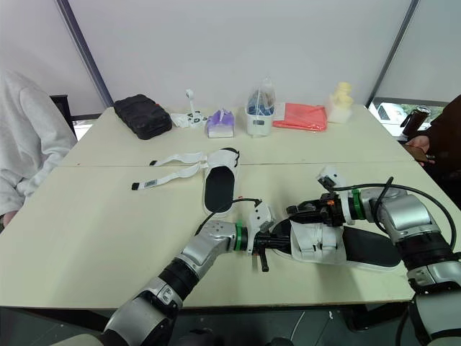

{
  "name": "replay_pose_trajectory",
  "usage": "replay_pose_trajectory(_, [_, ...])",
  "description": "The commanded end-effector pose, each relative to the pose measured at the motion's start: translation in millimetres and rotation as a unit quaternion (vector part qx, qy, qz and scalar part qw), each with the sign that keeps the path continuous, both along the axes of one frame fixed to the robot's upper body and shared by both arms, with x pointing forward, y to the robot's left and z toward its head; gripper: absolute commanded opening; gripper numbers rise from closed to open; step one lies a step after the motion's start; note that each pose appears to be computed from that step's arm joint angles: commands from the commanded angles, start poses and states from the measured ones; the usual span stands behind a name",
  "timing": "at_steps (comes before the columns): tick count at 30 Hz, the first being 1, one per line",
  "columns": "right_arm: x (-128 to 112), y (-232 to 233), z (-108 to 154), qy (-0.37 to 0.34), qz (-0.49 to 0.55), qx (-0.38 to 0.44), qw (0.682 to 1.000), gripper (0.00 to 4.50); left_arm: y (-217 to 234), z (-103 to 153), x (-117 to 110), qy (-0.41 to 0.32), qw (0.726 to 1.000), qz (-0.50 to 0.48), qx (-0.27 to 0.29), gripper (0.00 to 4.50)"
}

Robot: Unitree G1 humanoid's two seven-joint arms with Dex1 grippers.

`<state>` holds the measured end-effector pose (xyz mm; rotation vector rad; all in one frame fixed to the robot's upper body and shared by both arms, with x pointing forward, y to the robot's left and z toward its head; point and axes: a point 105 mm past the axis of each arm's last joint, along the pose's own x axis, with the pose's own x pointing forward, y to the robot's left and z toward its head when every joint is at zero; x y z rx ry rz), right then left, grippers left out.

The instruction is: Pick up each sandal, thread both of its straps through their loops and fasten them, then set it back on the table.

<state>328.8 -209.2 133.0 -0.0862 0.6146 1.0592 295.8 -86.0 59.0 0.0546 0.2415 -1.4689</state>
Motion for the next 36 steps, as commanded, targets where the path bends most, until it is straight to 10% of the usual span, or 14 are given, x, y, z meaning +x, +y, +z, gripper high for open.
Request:
replay_pose_trajectory(1, [5.2,3.1,17.7,-0.026,0.001,0.02,0.999,0.94,17.6,-41.9,1.4,0.049,0.995,0.047,0.07,0.0])
replay_pose_trajectory(3, [5.4,4.9,20.5,-0.03,0.001,0.027,0.999,0.06,17.6,-41.9,1.4,0.049,0.995,0.046,0.07,0.0])
replay_pose_trajectory(15, [14.9,-14.5,64.8,-0.083,-0.094,0.118,0.985,0.06,17.6,-42.4,1.0,0.051,0.995,0.045,0.069,0.0])
replay_pose_trajectory(32, [15.0,-41.2,-15.8,-0.08,-0.12,-0.088,0.986,0.06,17.7,-43.1,1.1,0.051,0.995,0.045,0.072,0.0])
replay_pose_trajectory(36, [19.0,-41.2,-0.3,-0.109,-0.126,-0.054,0.985,1.53,17.8,-40.5,3.1,0.037,0.996,0.048,0.068,0.0])
